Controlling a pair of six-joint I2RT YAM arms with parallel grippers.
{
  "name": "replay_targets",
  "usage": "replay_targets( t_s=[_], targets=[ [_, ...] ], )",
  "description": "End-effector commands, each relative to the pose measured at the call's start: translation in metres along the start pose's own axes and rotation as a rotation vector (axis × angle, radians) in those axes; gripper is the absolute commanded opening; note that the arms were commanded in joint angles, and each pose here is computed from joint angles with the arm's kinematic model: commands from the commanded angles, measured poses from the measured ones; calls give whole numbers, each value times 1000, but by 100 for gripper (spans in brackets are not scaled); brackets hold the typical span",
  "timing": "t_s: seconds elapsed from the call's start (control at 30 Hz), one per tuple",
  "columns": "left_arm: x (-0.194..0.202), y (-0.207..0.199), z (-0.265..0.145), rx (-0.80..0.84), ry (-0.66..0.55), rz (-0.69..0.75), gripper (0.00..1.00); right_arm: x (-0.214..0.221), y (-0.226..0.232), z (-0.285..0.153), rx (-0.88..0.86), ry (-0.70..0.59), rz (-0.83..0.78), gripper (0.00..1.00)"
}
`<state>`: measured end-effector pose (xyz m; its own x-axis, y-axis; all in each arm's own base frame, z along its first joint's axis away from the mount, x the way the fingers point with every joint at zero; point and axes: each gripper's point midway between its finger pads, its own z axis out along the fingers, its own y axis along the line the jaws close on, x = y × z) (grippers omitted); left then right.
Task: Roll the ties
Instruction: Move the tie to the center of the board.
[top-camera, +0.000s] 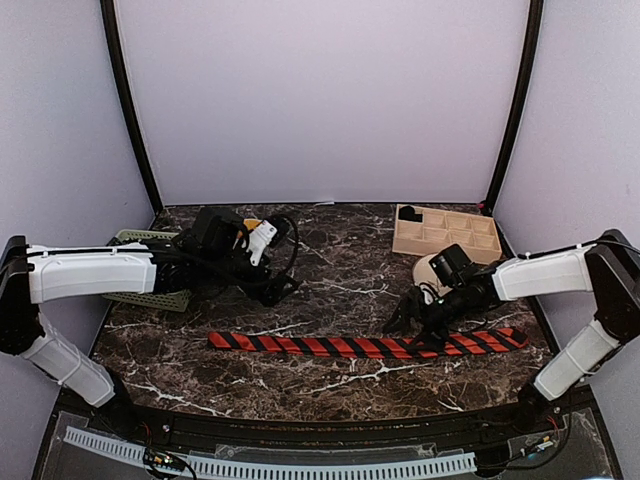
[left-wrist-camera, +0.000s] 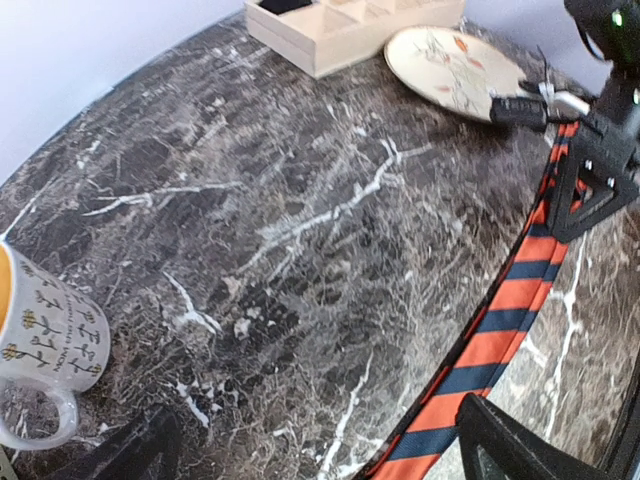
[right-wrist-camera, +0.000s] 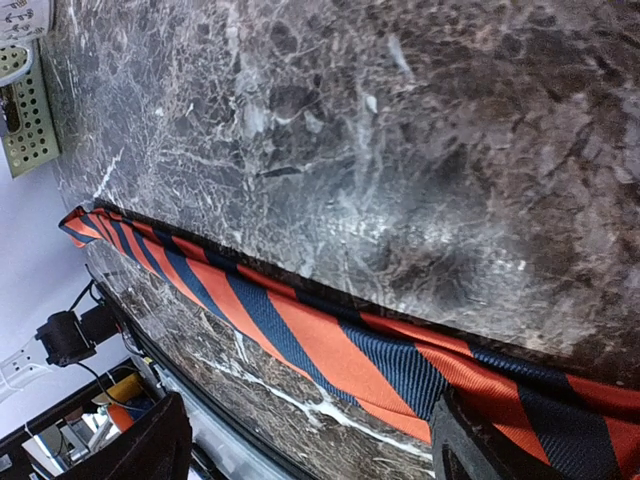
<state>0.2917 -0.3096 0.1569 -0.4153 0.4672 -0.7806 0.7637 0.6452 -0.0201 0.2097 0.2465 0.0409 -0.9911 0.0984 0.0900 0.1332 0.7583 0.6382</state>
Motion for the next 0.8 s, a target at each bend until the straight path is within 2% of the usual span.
replay_targets(
  t_s=[0.0,0.13,0.3,0.43,0.57,0.67,0.77],
  targets=[
    [-35,18,-21,-84,-183,-175,99,7,-58,-9,126,-4,80,83],
    [-27,11,-13,-35,-158,-224,99,-8,-80,-37,163,-48,85,82],
    [-23,-4,-4,69,-94,-221,99,-31,-51,-72,151,-106,-6,84],
    [-26,-11,3,108,-80,-190,99,-13,-44,-87,126,-103,33,86],
    [-25,-13,10,122,-53,-157,99,5,-80,-95,197,-136,137,88],
    [-27,-13,12,126,-62,-151,99,-1,-108,-106,189,-212,252,89],
    [-28,-16,14,144,-62,-145,99,-10,-123,-109,218,-247,288,90]
  ],
)
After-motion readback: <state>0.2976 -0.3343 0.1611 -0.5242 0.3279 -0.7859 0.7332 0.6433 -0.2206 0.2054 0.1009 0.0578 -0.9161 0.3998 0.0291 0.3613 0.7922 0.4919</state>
